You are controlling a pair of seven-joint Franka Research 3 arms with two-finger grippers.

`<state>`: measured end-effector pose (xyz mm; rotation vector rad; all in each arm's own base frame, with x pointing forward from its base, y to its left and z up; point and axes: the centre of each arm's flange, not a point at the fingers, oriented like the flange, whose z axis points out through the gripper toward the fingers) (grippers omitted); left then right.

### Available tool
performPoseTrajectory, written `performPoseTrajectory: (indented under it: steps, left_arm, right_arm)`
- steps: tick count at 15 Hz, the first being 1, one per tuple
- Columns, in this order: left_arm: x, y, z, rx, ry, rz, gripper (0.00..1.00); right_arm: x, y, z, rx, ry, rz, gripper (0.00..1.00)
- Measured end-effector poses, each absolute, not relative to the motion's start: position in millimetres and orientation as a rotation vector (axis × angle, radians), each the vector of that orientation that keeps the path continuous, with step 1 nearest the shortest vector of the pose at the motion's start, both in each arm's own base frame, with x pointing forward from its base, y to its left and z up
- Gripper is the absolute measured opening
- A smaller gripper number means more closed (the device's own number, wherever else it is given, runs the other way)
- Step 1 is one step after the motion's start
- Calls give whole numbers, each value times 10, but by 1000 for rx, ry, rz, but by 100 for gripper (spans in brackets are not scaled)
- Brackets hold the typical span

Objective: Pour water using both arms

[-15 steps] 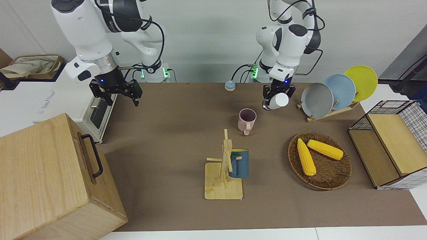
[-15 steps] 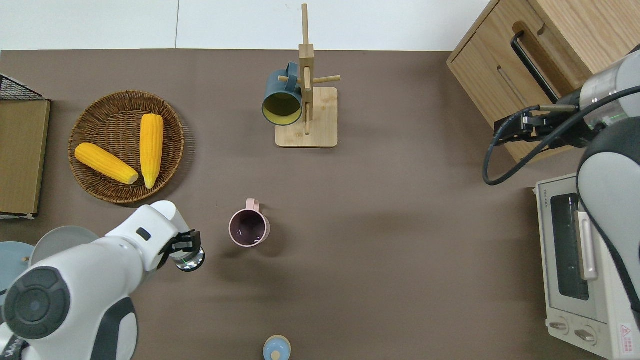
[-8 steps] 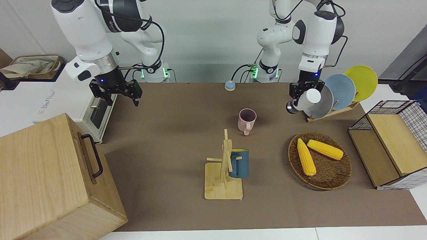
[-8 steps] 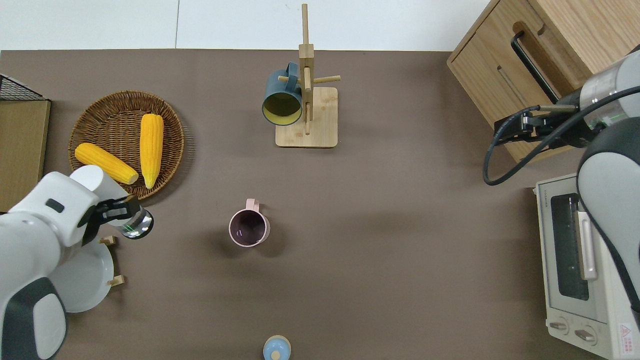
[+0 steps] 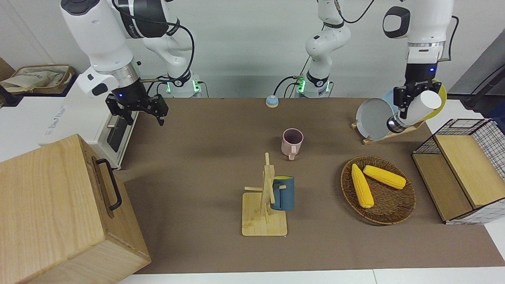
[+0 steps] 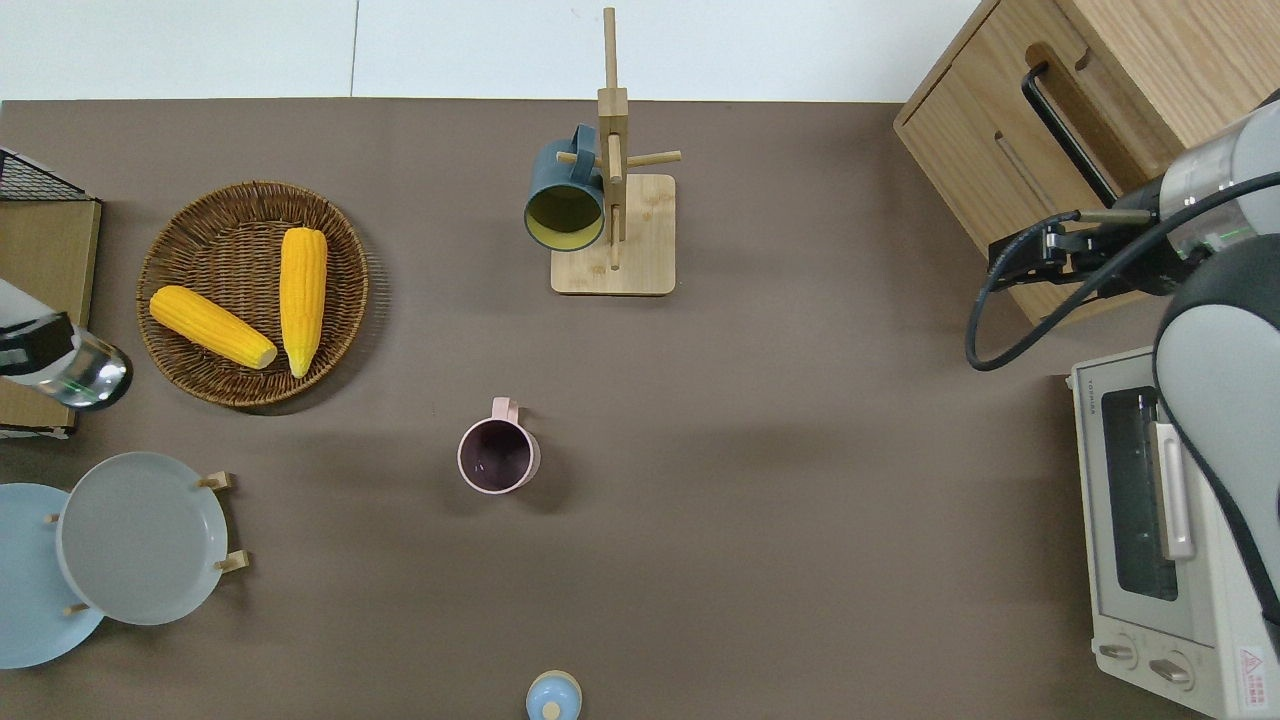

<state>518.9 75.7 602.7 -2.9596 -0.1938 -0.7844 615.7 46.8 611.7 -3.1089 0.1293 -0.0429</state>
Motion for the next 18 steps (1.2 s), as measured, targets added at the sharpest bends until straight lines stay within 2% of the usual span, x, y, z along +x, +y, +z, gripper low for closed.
performPoseTrajectory:
  steps: [12, 15, 18]
  left_arm:
    - [5670, 2194, 6343, -2886, -103, -888, 63]
    - [5858, 2494, 6238, -2919, -100, -932, 63]
    - [5905, 2829, 6072, -2941, -56, -1001, 63]
  right_arm:
    - [6157, 468, 6117, -3109, 129, -43, 100]
    - [6157, 468, 6117, -3109, 129, -43, 100]
    - [6157, 468, 6117, -3109, 129, -43, 100]
